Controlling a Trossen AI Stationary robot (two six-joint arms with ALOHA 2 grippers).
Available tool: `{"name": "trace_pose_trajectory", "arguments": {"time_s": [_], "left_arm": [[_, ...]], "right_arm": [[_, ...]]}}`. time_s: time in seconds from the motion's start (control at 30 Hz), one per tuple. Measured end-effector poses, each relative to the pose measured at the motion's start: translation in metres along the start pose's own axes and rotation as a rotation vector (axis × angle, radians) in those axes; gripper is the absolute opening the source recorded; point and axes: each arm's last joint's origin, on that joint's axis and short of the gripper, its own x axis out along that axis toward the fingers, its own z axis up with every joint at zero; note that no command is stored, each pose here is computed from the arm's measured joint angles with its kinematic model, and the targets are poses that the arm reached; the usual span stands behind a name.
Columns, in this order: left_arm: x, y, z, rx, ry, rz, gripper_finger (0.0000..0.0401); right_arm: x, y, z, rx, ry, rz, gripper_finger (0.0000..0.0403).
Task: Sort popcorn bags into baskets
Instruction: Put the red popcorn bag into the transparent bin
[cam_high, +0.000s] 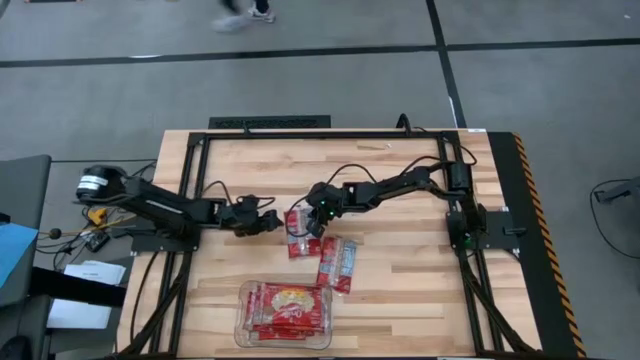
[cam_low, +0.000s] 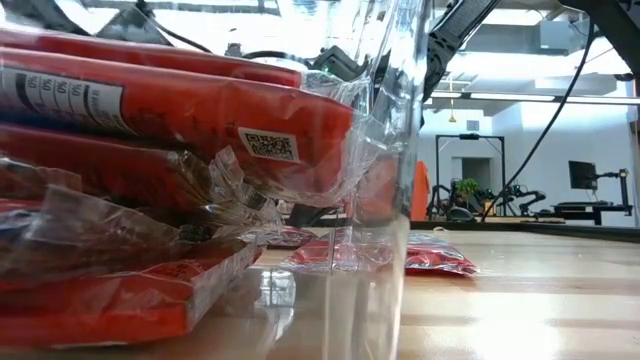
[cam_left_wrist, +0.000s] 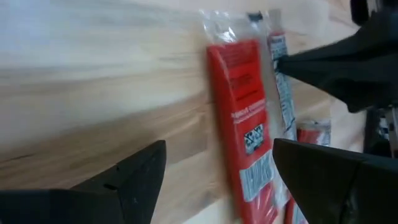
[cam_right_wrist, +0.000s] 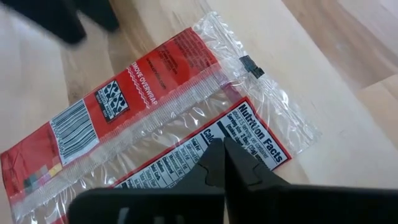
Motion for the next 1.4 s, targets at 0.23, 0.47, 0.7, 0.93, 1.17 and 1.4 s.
{"name": "trace_pose_trajectory", "arguments": {"time_s": [0.23, 0.47, 0.7, 0.93, 1.17, 1.4], "left_arm": [[0.033, 0.002, -0.007, -0.051, -0.001, -0.065, 0.0283], [0.051, -0.015, -0.01, 0.009, 0.0, -0.066, 0.0282], [0.056, -0.021, -0.004, 0.031, 0.004, -0.006, 0.0211], [0.056, -0.017, -0.002, 0.008, -0.077, 0.037, 0.0048], [0.055, -0.019, -0.002, 0.005, -0.065, 0.021, 0.0006], [0.03, -0.045, -0.003, 0.117, -0.064, -0.128, 0.0002]], "right_arm": [[0.0, -0.002, 0.001, 0.004, -0.005, -0.001, 0.0028], [0.0, -0.001, 0.003, 0.003, -0.024, 0.004, 0.0009], [0.0, -0.001, 0.003, 0.001, -0.03, 0.006, 0.0029], [0.0, -0.001, 0.003, -0.007, -0.031, 0.009, 0.0019], [-0.031, 0.009, 0.017, -0.096, -0.047, 0.031, 0.002], [-0.123, 0.019, 0.043, -0.171, -0.096, 0.034, 0.0061]]}}
